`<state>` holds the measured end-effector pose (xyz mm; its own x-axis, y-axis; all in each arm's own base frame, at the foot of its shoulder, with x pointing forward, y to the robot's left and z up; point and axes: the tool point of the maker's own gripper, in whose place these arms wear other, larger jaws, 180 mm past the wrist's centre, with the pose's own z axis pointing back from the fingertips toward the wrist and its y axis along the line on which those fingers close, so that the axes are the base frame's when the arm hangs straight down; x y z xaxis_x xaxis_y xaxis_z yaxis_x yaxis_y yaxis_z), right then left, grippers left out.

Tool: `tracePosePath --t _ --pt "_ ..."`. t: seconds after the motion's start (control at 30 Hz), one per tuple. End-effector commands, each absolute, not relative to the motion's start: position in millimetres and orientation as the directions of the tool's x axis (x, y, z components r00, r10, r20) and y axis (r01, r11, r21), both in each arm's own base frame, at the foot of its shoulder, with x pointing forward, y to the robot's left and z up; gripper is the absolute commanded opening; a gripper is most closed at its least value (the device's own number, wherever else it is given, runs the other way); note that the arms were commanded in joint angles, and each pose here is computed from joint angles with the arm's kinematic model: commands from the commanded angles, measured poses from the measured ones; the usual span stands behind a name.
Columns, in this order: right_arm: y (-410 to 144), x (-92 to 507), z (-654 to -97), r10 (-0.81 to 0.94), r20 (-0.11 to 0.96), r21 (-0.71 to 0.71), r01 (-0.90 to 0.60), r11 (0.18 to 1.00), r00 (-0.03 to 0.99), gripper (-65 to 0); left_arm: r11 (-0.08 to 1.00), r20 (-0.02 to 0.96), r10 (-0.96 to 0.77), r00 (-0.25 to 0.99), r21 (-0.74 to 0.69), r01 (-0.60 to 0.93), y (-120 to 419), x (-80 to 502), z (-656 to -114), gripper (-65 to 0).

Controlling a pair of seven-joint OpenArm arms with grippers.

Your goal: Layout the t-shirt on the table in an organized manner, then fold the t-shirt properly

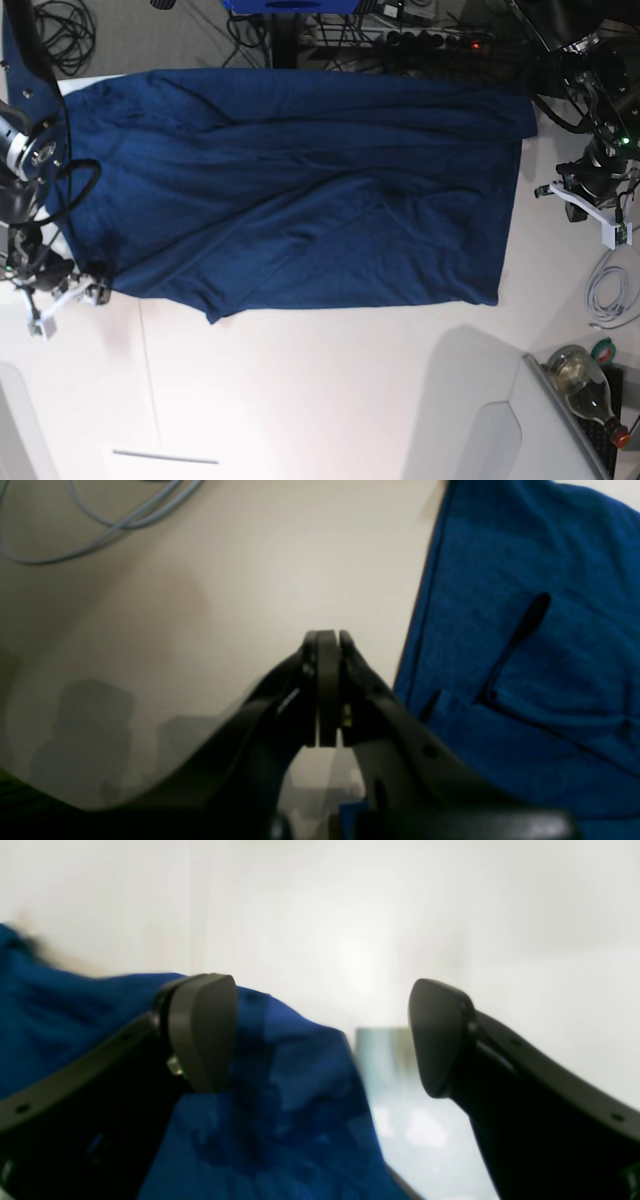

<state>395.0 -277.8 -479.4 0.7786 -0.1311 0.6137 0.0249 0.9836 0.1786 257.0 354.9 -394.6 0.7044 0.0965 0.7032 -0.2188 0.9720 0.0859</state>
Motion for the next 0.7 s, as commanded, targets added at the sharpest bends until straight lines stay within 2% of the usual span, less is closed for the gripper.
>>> tracePosePath --t 0.0,0.33,0.4,0.53,0.6,0.67 --pt "-289.3 411.6 -461.2 -0.138 0.660 0.164 0.037 0.986 0.738 -14.4 0.970 0.739 0.075 0.669 0.102 -0.221 362.0 267.1 -378.4 -65.0" --pt "-287.2 401.3 -471.8 -0.139 0.639 0.161 0.044 0.986 0.757 -16.5 0.970 0.736 0.076 0.672 0.102 -0.221 362.0 265.7 -379.7 -65.0" --pt "-286.6 400.8 -472.3 -0.138 0.637 0.163 0.043 0.986 0.759 -26.1 0.970 0.734 0.079 0.675 0.100 -0.222 362.0 265.1 -381.3 -65.0" --pt "-286.1 397.9 -474.7 -0.136 0.620 0.163 0.043 0.986 0.772 -50.7 0.970 0.708 0.112 0.698 0.075 -0.232 361.4 260.0 -397.6 -65.0" --pt "-285.6 396.3 -475.9 -0.134 0.606 0.163 0.042 0.986 0.784 -57.9 0.970 0.710 0.116 0.695 0.067 -0.232 360.5 264.3 -398.1 -65.0" --pt "-285.0 398.5 -474.0 -0.132 0.604 0.164 0.040 0.986 0.786 -62.4 0.979 0.714 0.094 0.694 0.062 -0.197 349.8 276.2 -397.2 -65.0"
